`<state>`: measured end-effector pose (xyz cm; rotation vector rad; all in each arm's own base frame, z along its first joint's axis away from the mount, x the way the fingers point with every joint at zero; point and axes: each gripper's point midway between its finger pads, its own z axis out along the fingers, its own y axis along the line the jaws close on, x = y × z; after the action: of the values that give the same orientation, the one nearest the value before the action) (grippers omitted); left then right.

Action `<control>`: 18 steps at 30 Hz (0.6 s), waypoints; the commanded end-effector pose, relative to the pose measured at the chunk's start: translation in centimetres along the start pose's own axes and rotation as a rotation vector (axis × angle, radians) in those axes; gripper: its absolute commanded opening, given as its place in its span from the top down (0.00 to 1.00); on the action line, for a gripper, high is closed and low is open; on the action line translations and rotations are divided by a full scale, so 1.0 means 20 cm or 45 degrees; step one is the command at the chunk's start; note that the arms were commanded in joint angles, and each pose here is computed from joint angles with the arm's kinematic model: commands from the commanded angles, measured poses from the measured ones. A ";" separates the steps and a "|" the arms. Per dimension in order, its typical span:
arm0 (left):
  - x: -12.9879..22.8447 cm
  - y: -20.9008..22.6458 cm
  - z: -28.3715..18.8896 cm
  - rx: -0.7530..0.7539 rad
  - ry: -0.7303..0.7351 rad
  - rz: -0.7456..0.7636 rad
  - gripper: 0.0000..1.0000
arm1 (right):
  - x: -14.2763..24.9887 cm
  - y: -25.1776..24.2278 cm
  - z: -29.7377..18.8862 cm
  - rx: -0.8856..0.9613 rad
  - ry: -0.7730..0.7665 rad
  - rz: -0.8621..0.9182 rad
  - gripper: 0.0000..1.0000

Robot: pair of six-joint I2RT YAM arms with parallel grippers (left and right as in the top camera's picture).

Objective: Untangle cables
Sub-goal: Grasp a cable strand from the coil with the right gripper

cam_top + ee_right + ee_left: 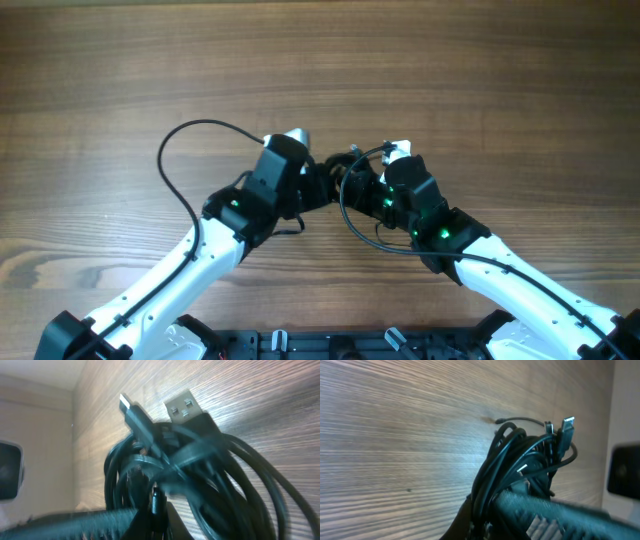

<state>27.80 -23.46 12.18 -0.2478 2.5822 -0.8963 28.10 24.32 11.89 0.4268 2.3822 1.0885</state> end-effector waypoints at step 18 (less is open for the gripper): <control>-0.14 -0.13 -0.27 0.222 -0.126 0.333 0.96 | -0.34 0.11 -0.48 -0.089 -0.310 -0.605 0.00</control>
<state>29.22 -20.39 17.56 -0.2276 2.4011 -0.9564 28.94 17.83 19.73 0.2299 2.1388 1.0026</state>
